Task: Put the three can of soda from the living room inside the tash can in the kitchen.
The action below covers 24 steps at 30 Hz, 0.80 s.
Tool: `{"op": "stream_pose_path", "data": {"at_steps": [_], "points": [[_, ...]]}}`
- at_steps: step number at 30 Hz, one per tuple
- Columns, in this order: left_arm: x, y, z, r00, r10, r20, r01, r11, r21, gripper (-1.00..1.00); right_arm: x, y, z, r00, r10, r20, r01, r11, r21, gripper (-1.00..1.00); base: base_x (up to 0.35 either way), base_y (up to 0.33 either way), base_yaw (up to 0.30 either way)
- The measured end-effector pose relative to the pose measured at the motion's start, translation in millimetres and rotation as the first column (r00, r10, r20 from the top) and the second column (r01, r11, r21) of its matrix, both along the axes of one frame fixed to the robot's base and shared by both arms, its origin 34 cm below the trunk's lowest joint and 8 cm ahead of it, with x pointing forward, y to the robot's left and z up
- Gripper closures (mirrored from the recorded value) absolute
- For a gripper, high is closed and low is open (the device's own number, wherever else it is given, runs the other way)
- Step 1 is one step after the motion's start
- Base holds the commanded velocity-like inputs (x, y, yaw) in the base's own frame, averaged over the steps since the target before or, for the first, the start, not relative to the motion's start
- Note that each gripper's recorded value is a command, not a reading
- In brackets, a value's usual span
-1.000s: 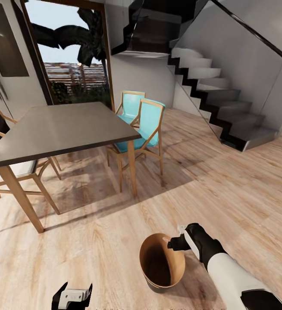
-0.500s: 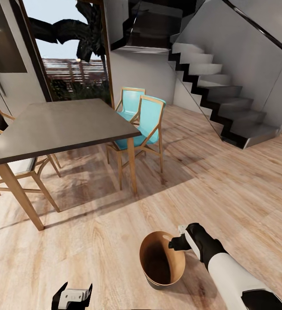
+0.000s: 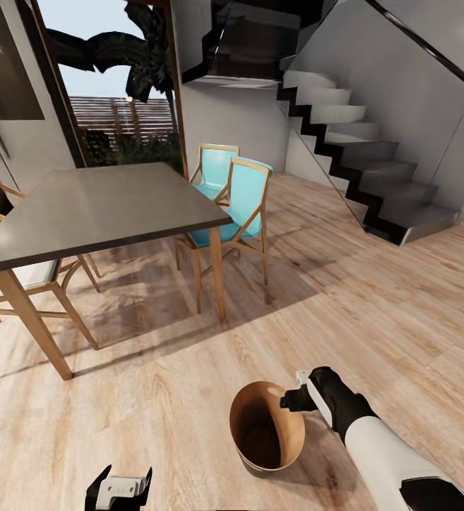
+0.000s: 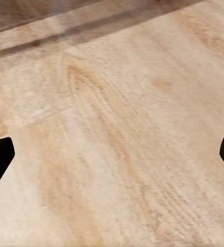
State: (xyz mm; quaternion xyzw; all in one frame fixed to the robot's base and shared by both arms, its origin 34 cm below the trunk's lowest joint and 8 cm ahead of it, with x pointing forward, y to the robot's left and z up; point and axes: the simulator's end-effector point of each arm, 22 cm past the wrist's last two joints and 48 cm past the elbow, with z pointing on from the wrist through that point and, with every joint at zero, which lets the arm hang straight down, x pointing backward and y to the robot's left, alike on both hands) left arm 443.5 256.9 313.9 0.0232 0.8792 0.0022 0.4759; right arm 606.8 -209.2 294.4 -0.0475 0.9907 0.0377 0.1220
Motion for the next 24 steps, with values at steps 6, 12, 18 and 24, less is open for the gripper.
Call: {"op": "stream_pose_path", "data": {"at_steps": [6, 12, 18, 24], "points": [[-0.6, 0.1, -1.5, 1.0, 0.0, -0.004, 0.0, 1.0, 0.0, -1.0, -0.9, -0.7, -2.4, 1.0, 0.0, -0.004, 0.0, 1.0, -0.002, -1.0, 0.0, 0.0, 0.0], [-5.4, 0.1, -11.0, 1.0, 0.001, -0.029, -0.001, 1.0, 0.0, -1.0, -6.5, -0.8, -15.9, 1.0, 0.0, -0.029, 0.0, 1.0, -0.002, -1.0, 0.0, 0.0, 0.0], [-10.6, 0.2, -20.5, 0.999, 0.001, -0.054, -0.001, 1.0, 0.001, -1.0, -12.3, -0.8, -29.2, 0.999, 0.0, -0.054, 0.0, 1.0, -0.002, -1.0, 0.0, 0.0, 0.0], [-15.7, 0.2, -29.5, 0.997, 0.001, -0.078, -0.001, 1.0, 0.001, -1.0, -18.1, -0.8, -42.3, 0.997, 0.0, -0.078, 0.0, 1.0, -0.002, -1.0, 0.0, 0.0, 0.0]]}}
